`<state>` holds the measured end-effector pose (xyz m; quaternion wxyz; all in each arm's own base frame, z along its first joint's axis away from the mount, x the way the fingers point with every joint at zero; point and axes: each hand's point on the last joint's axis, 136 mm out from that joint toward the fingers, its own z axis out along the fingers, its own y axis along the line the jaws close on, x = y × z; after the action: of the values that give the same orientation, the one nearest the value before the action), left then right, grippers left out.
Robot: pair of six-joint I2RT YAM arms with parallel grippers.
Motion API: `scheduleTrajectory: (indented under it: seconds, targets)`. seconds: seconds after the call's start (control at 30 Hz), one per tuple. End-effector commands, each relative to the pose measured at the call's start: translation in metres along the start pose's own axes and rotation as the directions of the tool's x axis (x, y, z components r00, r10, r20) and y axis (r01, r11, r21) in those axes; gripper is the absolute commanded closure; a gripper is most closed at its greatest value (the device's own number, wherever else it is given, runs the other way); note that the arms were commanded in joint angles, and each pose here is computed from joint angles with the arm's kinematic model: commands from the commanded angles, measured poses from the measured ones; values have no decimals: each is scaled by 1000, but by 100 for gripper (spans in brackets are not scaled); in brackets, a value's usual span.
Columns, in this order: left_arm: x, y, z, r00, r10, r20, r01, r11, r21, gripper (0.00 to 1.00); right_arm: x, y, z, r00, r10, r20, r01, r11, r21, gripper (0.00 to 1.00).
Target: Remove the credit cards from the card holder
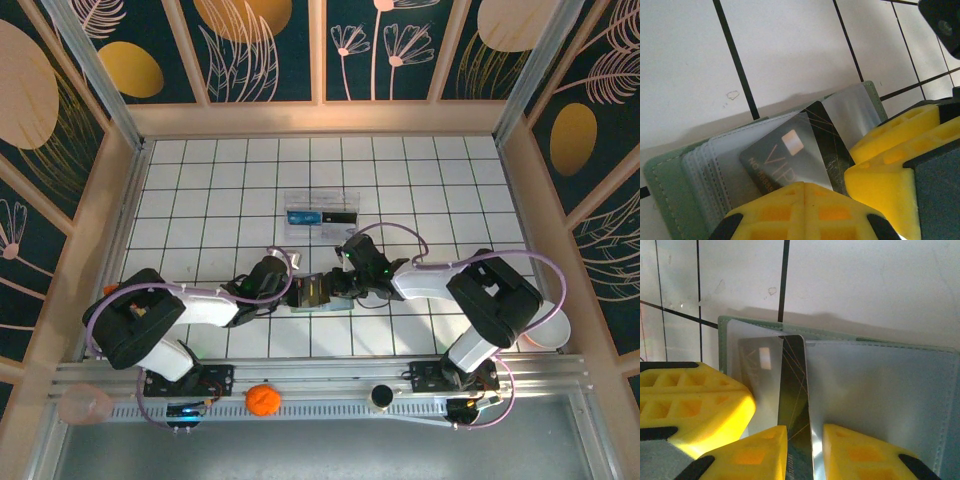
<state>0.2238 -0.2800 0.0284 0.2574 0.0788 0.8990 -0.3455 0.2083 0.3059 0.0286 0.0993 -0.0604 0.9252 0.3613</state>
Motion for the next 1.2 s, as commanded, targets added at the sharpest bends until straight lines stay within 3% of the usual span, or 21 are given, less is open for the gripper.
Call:
scheduleTrajectory:
  seconds: [0.0,0.07,0.23,0.47,0.7,1.17]
  targets:
    - [19,15,3,998,7,-62,-9,999,-42,100,4,0,3,1000,-4,-16,4,999,-33,79]
    - [19,14,3,998,8,-63,-10,999,-39,100,3,1,1,1000,-3,-4,3,999,-36,82]
    - [17,16,1,999,-6,-54,3,998,-56,100,-2,-6,-8,999,13,37,-13,1000,11,100]
    - [11,11,-5,999,-8,-31,6,999,-49,93,-11,-24,-44,988,-4,152,-22,986,168,100]
    - [8,12,-4,1000,2,-21,-3,999,-54,100,-5,-14,-54,987,-76,142,38,967,251,100]
    - [10,12,-1,999,33,-36,-35,998,-48,100,-7,13,-36,987,-93,133,66,978,197,100]
